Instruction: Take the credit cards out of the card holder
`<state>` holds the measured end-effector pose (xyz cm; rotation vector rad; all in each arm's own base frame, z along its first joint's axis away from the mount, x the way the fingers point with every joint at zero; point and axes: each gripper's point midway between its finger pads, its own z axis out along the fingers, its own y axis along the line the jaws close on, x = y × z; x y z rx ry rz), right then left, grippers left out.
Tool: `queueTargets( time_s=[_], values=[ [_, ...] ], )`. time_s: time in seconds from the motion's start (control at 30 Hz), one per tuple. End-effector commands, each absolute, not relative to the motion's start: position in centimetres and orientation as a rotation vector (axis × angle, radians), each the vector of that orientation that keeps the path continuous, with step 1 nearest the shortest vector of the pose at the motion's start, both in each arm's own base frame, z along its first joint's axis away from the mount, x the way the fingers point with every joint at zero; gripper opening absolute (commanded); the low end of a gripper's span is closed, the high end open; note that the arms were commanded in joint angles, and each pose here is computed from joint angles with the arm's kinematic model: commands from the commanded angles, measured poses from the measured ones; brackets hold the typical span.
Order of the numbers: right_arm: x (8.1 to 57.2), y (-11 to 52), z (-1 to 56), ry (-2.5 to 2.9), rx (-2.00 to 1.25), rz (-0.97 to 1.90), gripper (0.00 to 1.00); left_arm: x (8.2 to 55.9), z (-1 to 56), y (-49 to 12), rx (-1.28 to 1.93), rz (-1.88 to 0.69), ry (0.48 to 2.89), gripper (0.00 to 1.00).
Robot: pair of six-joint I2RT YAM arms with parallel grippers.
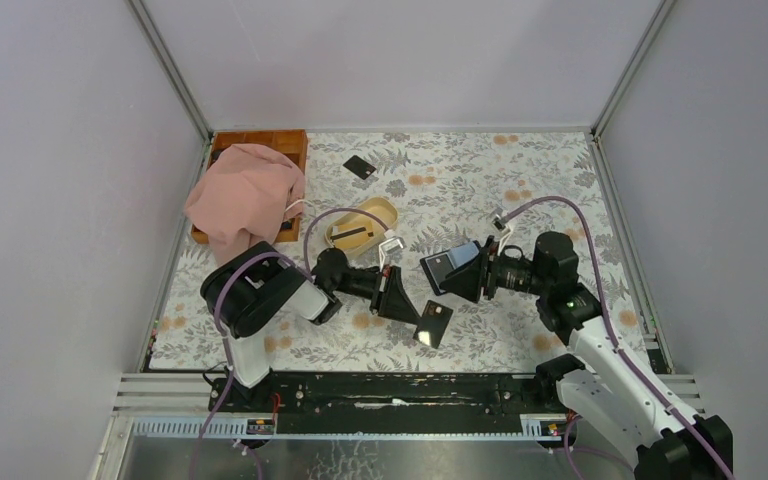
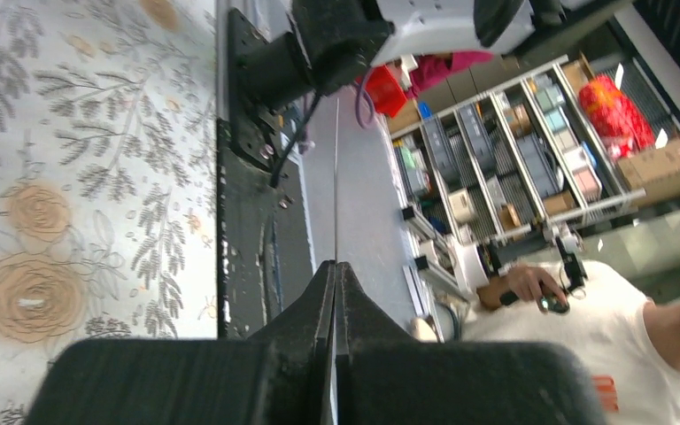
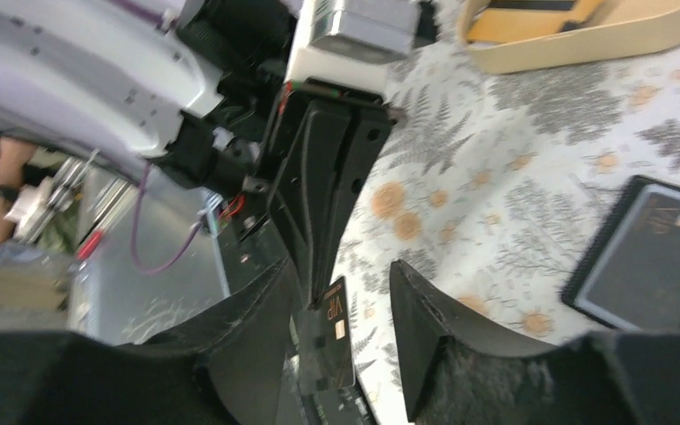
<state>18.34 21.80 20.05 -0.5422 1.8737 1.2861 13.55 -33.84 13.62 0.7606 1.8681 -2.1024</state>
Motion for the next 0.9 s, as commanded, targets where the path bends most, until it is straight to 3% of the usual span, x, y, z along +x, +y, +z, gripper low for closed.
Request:
queueTargets(
  time_s=[0.0, 0.17, 0.33, 0.57, 0.77, 0.87],
  values=[
    [15.3, 23.4, 22.7, 1.81, -0.708, 1.452, 0.49, 12.3, 16.4, -33.3, 0.993, -2.13, 1.682, 0.0],
    [14.6, 24.4, 21.0, 1.921, -0.763, 1.42, 0.54, 13.6, 17.2, -34.2, 1.031, -2.138, 1.652, 0.0],
    [14.8, 24.4, 20.0, 1.979, -0.747, 1.395, 0.51, 14.9, 17.5, -34.3, 1.031, -2.133, 1.646, 0.0],
    [14.9, 24.2, 20.0, 1.982, -0.742, 1.375, 0.31, 15.7, 17.4, -33.5, 1.015, -2.117, 1.656, 0.0],
    [15.3, 24.2, 19.7, 1.999, -0.725, 1.354, 0.03, 15.7, 17.1, -33.1, 1.004, -2.112, 1.671, 0.0],
    [15.6, 24.2, 19.3, 2.013, -0.711, 1.339, 0.0, 16.2, 17.1, -33.0, 0.968, -2.105, 1.677, 0.0]
  ],
)
